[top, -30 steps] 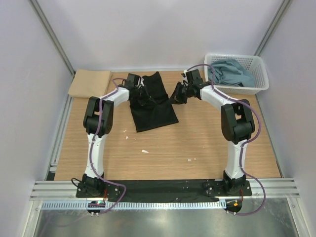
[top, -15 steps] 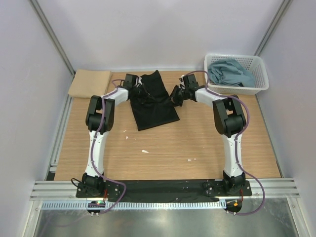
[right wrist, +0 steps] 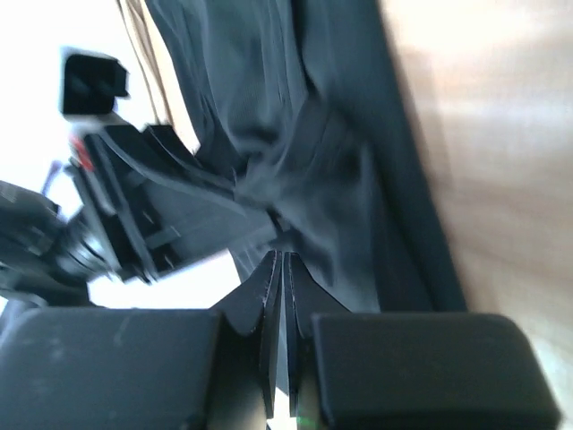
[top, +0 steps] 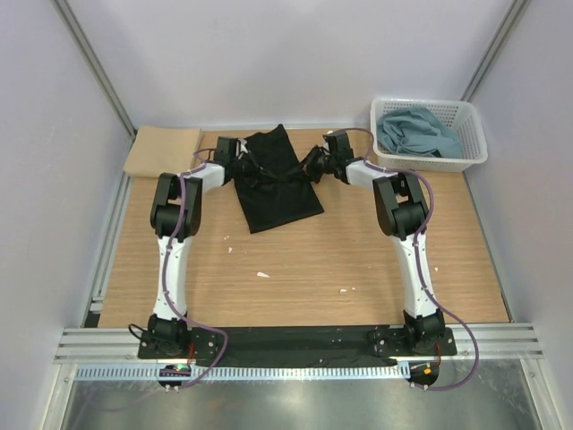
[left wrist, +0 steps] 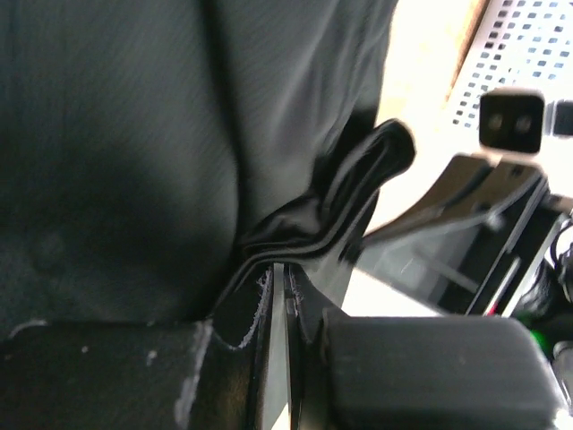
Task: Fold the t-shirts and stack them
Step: Fold the tshirt
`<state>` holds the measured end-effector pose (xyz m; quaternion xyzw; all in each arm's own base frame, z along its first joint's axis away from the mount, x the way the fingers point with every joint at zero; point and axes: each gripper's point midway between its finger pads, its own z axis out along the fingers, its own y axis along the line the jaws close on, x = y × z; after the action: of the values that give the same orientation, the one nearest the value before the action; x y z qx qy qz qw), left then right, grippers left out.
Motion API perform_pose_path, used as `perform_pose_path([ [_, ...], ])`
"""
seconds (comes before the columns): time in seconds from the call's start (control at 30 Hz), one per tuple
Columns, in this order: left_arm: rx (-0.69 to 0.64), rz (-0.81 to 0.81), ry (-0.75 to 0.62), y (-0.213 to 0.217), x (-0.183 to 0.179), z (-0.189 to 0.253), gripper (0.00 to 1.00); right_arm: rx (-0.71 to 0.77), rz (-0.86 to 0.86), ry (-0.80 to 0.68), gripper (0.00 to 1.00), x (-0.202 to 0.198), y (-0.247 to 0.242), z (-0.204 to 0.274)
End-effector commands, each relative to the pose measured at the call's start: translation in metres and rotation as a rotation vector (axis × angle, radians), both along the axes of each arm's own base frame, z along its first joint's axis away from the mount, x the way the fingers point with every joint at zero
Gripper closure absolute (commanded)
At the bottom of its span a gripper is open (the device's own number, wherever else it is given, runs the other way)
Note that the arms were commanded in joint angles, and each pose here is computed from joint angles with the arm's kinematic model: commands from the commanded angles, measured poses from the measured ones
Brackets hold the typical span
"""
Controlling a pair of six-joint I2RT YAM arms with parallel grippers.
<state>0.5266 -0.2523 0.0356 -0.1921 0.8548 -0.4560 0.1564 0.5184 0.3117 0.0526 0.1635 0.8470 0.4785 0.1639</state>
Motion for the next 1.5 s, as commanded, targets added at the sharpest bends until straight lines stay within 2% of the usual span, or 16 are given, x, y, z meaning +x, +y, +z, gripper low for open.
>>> perform_pose_path([
  [0.0,-0.069,-0.026,-0.088,-0.007,-0.002,0.048,0.91,0.093,-0.032,-0.062,0.9,0.027,0.008,0.026],
  [0.33,-0.073,-0.005,-0.127,0.025,-0.013,0.076,0.9,0.198,-0.112,-0.036,0.92,0.058,0.007,0.007],
  [0.67,-0.063,0.066,-0.085,0.079,0.001,0.042,0.91,0.214,-0.179,-0.001,0.9,0.069,-0.009,-0.006],
  [1.07,0.041,0.054,-0.051,0.095,0.007,-0.002,0.92,0.182,-0.186,0.032,0.89,0.073,-0.022,-0.025],
  [1.13,0.077,0.049,-0.048,0.1,0.009,0.008,0.91,0.157,-0.167,0.017,0.89,0.076,-0.025,-0.017],
  [1.2,0.149,0.035,-0.112,0.107,0.021,0.028,0.85,0.134,-0.16,0.027,0.89,0.075,-0.029,-0.012],
  [1.27,0.181,0.012,-0.115,0.109,0.018,0.043,0.82,0.117,-0.158,-0.008,0.88,0.081,-0.038,0.006],
  [1.4,0.184,0.01,-0.154,0.109,0.017,0.089,0.79,0.054,-0.143,-0.013,0.87,0.077,-0.056,0.029],
  [1.47,0.174,0.008,-0.158,0.103,0.01,0.102,0.79,-0.01,-0.102,-0.076,0.85,0.073,-0.06,0.046],
])
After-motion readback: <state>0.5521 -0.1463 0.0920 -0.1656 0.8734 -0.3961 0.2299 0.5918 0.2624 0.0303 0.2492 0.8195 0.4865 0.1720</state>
